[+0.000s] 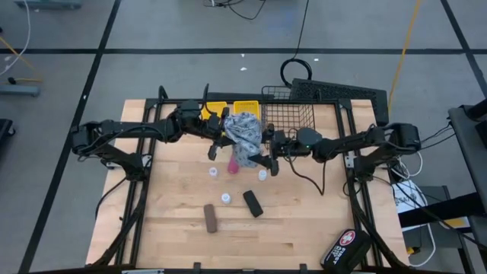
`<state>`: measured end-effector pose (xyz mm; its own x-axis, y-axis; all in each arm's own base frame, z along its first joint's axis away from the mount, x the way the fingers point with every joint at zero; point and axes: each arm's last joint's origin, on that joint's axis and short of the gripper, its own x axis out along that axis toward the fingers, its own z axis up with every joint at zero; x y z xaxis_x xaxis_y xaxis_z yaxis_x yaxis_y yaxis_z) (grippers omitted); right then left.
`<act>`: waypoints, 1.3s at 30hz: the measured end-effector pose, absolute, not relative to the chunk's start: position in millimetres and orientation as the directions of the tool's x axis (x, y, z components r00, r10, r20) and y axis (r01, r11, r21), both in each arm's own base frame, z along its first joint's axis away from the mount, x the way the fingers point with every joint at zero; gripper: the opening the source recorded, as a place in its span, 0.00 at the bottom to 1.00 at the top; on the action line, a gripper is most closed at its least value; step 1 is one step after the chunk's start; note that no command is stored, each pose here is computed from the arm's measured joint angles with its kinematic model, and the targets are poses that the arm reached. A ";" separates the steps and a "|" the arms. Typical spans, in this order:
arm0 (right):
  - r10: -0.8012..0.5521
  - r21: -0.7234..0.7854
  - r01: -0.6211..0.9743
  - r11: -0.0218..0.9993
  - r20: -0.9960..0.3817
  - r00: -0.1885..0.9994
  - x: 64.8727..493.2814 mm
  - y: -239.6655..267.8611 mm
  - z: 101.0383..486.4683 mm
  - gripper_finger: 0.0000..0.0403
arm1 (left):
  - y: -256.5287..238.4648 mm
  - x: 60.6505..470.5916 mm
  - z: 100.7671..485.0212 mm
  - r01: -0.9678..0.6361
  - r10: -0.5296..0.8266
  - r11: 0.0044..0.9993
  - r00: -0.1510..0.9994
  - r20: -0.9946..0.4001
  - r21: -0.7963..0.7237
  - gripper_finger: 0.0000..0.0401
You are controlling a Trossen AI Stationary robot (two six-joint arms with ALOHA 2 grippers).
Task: Pick & Place Medicine items
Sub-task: Put the gray patient gown into the black wire basket
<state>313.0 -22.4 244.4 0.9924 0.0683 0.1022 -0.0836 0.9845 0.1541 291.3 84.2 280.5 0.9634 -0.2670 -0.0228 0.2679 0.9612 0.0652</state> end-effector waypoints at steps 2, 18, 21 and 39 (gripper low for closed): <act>0.068 0.152 -0.083 0.985 0.099 0.993 316.6 -22.7 243.7 0.78 | 84.2 291.3 280.2 0.268 -0.267 0.961 0.963 -0.024 0.064 0.17; 0.014 0.118 -0.025 0.993 0.100 0.995 319.1 -24.1 243.0 0.78 | 84.9 291.3 279.3 0.254 -0.253 0.965 0.967 -0.034 0.057 0.17; 0.000 0.110 -0.011 0.994 0.101 0.995 319.1 -24.4 243.2 0.78 | 84.9 291.3 279.3 0.252 -0.251 0.966 0.967 -0.034 0.056 0.17; -0.054 0.115 0.042 0.993 0.106 0.993 319.0 -25.5 243.7 0.78 | 83.8 292.2 279.0 0.240 -0.238 0.969 0.971 -0.034 0.056 0.17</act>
<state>319.0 -25.5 243.7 0.9929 -0.0538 0.1063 0.0415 0.9925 0.1149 292.2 83.8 279.0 0.9707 -0.2381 -0.0339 0.2397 0.9693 0.0558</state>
